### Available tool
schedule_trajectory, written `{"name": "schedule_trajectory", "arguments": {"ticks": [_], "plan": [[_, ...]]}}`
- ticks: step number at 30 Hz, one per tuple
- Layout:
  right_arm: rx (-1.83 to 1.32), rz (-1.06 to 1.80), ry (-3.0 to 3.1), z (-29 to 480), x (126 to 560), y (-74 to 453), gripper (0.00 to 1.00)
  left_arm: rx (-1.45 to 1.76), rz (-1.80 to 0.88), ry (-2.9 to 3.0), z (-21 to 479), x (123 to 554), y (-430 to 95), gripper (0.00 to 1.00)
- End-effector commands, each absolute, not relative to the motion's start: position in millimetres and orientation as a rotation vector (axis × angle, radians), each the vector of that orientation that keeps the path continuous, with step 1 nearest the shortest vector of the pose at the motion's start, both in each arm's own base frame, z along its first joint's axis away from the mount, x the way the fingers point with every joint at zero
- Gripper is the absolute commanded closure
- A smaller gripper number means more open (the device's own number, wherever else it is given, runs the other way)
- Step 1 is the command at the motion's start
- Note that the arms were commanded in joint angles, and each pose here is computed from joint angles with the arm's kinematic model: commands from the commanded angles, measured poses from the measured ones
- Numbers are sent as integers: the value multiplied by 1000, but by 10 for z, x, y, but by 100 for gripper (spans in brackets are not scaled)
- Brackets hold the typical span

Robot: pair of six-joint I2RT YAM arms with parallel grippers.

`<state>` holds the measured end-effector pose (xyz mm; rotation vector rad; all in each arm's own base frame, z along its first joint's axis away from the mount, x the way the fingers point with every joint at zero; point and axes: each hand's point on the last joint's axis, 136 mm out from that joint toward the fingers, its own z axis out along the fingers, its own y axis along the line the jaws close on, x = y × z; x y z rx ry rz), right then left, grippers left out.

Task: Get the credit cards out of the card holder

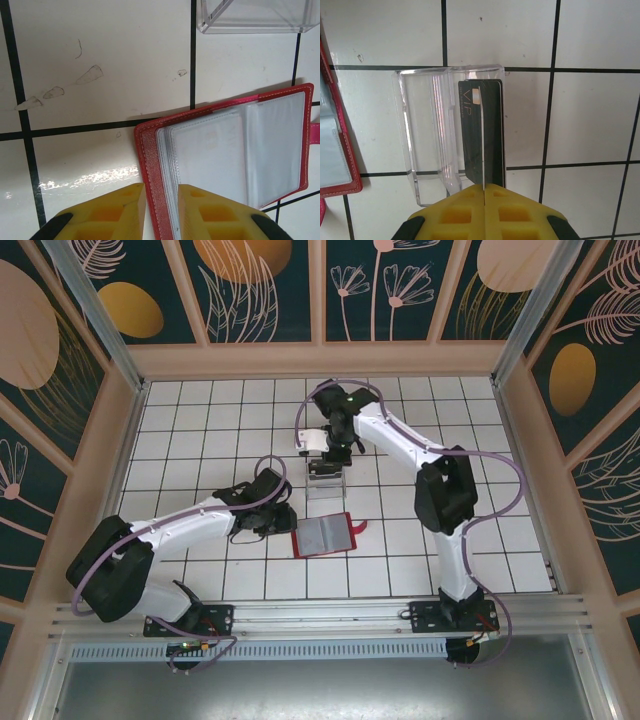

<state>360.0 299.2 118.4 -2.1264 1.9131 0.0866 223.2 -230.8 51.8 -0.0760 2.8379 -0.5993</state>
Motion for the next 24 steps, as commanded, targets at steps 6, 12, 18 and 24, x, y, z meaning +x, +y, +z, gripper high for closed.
{"name": "schedule_trajectory", "arguments": {"ticks": [6, 12, 18, 24], "plan": [[-2188, 164, 1933, 995, 3529, 2982, 100, -91, -570, 2854, 508, 2178, -2254, 74], [-2183, 168, 1955, 910, 3533, 2994, 99, -97, -571, 2855, 498, 2169, -2248, 74], [-2161, 157, 1970, 897, 3565, 3002, 89, -100, -573, 2852, 504, 2171, -2246, 74], [-2101, 64, 2001, 890, 3693, 2960, 83, -98, -577, 2842, 530, 2182, -2250, 75]]}}
